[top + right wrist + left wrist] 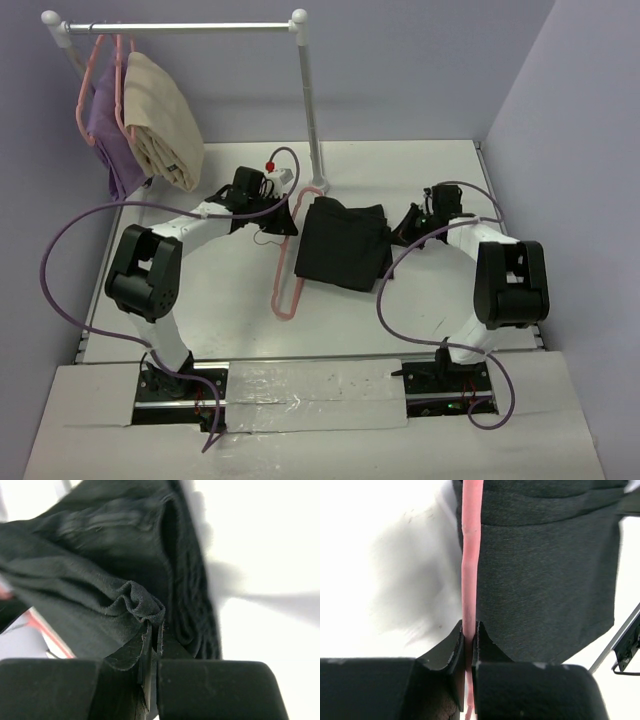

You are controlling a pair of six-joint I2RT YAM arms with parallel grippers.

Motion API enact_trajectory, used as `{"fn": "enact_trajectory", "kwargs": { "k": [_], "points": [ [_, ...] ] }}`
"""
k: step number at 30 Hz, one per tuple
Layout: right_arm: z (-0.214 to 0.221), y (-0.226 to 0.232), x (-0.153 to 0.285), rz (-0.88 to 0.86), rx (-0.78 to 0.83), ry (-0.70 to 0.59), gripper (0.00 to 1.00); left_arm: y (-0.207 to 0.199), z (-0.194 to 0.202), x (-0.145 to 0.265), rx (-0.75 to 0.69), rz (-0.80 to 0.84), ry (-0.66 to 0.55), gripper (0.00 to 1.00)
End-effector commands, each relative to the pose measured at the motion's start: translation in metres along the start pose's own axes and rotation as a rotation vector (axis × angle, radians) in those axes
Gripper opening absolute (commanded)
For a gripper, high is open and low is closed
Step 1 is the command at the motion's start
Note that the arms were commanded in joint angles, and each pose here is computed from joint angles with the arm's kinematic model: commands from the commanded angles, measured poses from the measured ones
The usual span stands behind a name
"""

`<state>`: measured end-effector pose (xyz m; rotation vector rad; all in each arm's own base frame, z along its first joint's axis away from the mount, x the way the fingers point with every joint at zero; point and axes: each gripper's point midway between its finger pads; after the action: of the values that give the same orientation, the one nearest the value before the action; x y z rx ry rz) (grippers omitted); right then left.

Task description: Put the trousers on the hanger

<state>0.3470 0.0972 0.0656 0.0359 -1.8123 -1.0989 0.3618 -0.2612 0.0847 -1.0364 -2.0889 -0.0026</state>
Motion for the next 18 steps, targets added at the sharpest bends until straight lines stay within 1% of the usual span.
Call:
{"fn": "enact_trajectory", "kwargs": {
  "k": [1,4,7,14,18],
  "points": [
    [-0.061,-0.013,-0.004,0.099,0.059,-0.204,0.00,0.026,-0.056,0.021,-0.108,-0.166,-0.132,0.00],
    [-0.076,-0.021,-0.005,0.162,0.065,-0.253,0.00,0.026,-0.058,0.021,-0.111,-0.171,-0.133,0.00],
    [-0.089,-0.024,0.001,0.208,0.080,-0.302,0.00,0.031,-0.051,0.021,-0.112,-0.192,-0.118,0.00],
    [-0.121,0.003,0.027,0.221,0.126,-0.406,0.00,0.037,-0.034,0.021,-0.129,-0.220,-0.076,0.00],
    [-0.135,-0.009,0.042,0.279,0.117,-0.462,0.00,0.041,-0.034,0.024,-0.129,-0.234,-0.085,0.00]
  ]
}}
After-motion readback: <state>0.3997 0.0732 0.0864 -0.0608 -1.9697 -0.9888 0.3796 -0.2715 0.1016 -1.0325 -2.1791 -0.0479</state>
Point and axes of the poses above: each gripper's point midway between its finger pads, its own x axis back along the fingers, its own y axis along the line the jaws close on, z = x × y, and after that the axes turned 15 degrees about -x, right-handed
